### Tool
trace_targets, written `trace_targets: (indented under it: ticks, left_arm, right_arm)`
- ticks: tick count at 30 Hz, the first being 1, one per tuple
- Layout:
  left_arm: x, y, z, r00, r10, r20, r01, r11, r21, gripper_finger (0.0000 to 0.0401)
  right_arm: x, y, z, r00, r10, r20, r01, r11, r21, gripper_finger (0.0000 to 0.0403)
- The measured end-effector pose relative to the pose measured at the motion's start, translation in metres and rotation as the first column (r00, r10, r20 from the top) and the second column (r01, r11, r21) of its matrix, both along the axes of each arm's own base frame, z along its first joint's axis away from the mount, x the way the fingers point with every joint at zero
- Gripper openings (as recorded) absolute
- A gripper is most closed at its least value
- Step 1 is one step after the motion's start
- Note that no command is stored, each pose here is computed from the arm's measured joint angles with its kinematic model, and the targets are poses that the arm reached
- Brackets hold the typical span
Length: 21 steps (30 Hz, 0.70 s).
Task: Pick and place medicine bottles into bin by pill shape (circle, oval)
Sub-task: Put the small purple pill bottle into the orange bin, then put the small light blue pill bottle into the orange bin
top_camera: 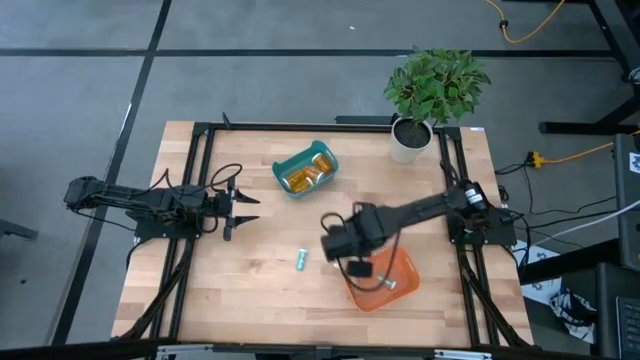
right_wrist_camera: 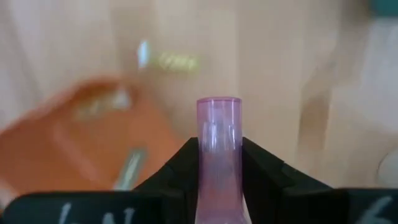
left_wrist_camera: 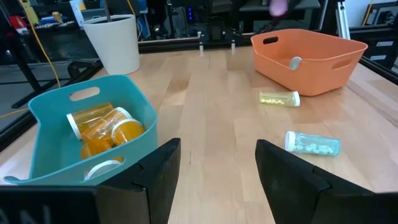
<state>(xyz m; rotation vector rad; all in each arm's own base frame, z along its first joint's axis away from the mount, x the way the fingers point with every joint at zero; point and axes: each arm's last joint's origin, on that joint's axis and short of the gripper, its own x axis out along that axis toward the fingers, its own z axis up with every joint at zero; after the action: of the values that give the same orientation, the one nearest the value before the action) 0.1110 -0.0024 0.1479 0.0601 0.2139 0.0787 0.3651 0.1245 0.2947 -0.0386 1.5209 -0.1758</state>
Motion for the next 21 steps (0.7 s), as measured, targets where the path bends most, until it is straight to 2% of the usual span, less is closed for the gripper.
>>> trace_targets:
  ticks: [5, 10, 14, 18, 21]
  left_arm:
    - [0.0, 0.0, 0.0, 1.0, 0.004, 0.0, -0.004, 1.0, 0.001, 0.0202]
    - [0.0, 0.0, 0.0, 1.0, 0.004, 0.0, -0.004, 1.0, 0.001, 0.0202]
    - [0.0, 0.0, 0.0, 1.0, 0.004, 0.0, -0.004, 1.0, 0.001, 0.0202]
    - [0.0, 0.0, 0.0, 1.0, 0.004, 0.0, -0.004, 1.0, 0.001, 0.0202]
    - [0.0, 0.0, 0.0, 1.0, 0.004, 0.0, -0.004, 1.0, 0.001, 0.0202]
  right_arm:
    - [-0.017, 0.036, 0.0, 1.0, 0.01, -0.014, -0.01, 1.0, 0.002, 0.0103]
    - [-0.027, 0.058, -0.002, 1.0, 0.019, -0.007, -0.019, 1.0, 0.003, 0.0119]
    - [-0.031, 0.067, -0.002, 0.999, 0.035, 0.002, -0.035, 0.999, 0.007, 0.0133]
    - [-0.031, 0.067, -0.002, 0.999, -0.029, 0.013, 0.029, 1.0, 0.011, 0.0148]
    - [-0.031, 0.067, -0.002, 0.999, -0.031, 0.007, 0.031, 0.999, 0.019, 0.0165]
